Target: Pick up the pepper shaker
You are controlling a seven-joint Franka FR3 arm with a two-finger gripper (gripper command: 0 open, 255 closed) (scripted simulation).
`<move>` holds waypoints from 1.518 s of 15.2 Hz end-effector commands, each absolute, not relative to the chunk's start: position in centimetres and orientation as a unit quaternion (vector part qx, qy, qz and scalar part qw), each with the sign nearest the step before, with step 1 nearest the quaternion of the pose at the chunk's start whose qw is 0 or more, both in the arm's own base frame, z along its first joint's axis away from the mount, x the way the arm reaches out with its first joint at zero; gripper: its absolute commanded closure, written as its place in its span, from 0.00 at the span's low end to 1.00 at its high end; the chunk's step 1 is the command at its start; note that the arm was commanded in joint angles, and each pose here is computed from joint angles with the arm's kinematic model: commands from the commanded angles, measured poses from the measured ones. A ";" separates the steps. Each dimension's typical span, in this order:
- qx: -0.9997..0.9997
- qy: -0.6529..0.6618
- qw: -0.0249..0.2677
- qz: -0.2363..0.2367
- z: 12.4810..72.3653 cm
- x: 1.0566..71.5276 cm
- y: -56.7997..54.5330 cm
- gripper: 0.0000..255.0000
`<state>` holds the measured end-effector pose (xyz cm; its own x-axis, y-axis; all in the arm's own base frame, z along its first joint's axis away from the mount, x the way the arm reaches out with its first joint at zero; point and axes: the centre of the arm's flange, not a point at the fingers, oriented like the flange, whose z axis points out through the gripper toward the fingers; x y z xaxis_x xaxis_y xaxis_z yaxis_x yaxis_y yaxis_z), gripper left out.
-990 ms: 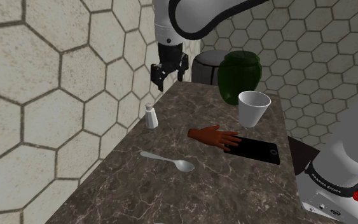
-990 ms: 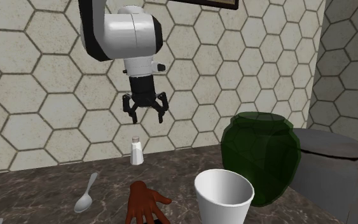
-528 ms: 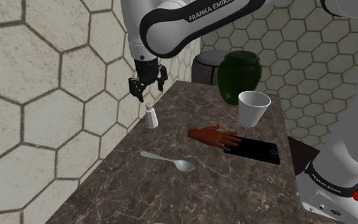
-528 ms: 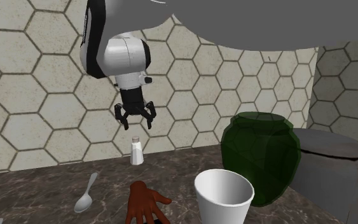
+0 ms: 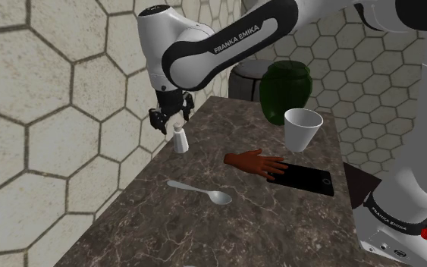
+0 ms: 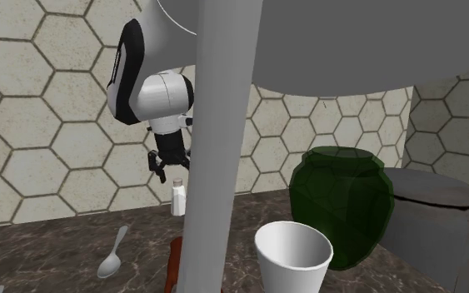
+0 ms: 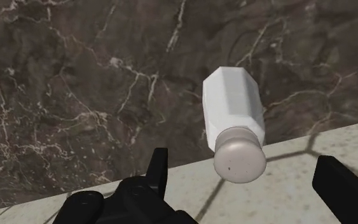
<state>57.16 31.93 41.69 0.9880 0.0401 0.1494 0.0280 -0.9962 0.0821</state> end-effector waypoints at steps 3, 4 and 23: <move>0.996 0.017 0.040 0.076 40.9 57.2 31.8 1.00; 0.996 0.017 0.040 0.076 40.9 57.2 31.8 1.00; 0.996 0.017 0.040 0.076 46.7 57.2 31.8 1.00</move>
<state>57.15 31.85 46.20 0.9879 0.0402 0.1500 0.0281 -0.9962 0.0819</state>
